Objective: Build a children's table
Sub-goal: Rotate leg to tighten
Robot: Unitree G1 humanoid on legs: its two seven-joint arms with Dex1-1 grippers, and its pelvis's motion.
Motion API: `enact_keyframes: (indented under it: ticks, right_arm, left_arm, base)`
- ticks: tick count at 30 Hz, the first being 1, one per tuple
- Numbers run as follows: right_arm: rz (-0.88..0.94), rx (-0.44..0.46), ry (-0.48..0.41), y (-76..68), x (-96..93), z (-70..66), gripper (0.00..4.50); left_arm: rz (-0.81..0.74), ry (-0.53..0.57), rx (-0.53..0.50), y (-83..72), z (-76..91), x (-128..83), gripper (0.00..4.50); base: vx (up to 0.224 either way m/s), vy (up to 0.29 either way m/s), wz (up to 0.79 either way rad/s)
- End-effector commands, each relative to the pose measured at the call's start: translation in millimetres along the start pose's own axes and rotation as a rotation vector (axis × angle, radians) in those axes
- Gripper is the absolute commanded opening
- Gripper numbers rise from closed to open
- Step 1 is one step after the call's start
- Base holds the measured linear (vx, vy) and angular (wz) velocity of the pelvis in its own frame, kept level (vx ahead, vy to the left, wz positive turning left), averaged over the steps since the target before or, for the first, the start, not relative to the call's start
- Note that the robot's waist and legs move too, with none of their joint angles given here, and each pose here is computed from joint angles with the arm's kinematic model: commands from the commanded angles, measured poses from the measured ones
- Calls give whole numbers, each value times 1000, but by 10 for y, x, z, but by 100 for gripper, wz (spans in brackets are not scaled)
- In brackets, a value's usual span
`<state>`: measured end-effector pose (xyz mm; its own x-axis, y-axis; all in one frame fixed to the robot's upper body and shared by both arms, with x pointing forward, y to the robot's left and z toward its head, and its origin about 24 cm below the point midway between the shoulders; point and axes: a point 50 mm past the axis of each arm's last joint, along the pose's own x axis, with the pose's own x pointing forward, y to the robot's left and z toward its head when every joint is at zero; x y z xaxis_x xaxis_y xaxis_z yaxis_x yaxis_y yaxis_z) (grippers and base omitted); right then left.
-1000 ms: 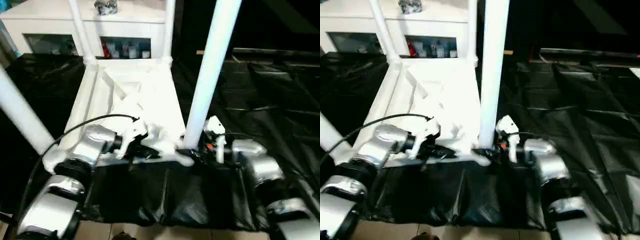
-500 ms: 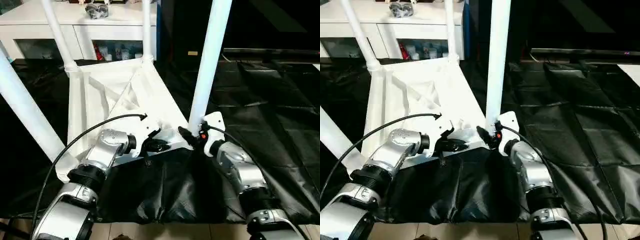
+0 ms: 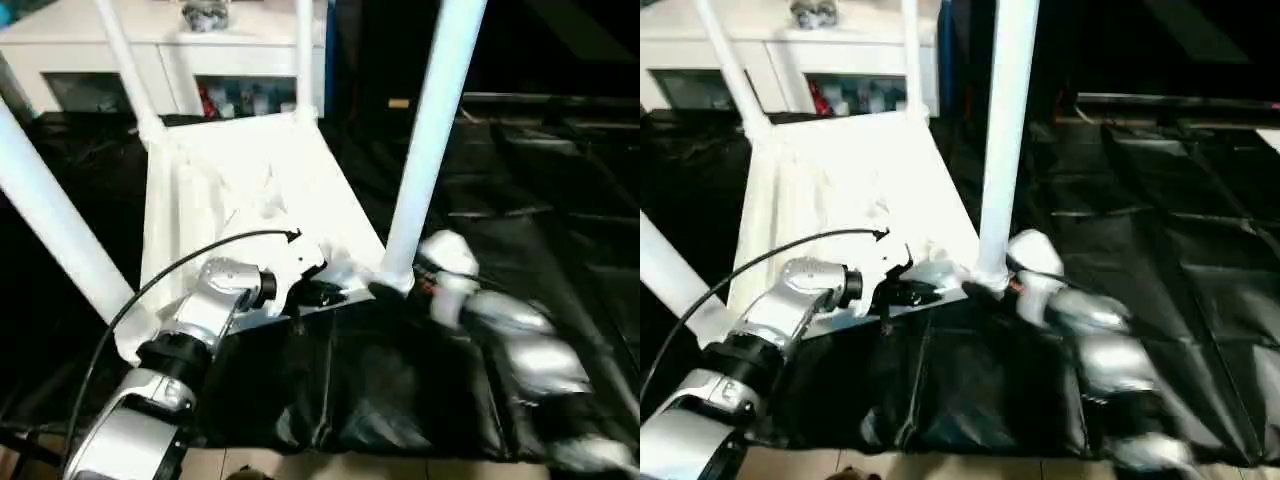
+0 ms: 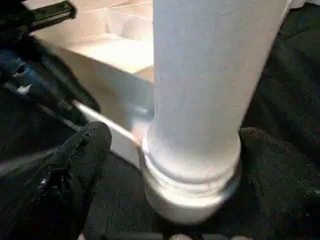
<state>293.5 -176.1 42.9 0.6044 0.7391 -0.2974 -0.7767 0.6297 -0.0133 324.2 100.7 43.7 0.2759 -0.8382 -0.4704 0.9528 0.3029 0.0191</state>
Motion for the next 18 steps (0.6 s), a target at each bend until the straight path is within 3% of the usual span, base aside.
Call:
enact_keyframes:
  ticks: [1,4,8,11,18]
  right_arm:
    - [56,-5,-24,-14,-178,79,443]
    - [75,19,-32,-52,-369,121,443]
    - [121,23,-18,5,-428,120,443]
    - [40,-23,-51,-34,-348,164,443]
    - [75,-31,-53,26,-178,206,443]
  left_arm:
    - [14,5,-18,-23,-103,-14,0]
    - [9,7,-21,-34,-137,-41,0]
    - [18,-2,-29,-45,-155,-48,0]
    - [-30,-9,-17,-98,-158,-49,0]
    - [-64,-11,1,-124,-144,-42,0]
  base:
    - [0,0,0]
    - [0,0,0]
    - [0,0,0]
    - [0,0,0]
    - [0,0,0]
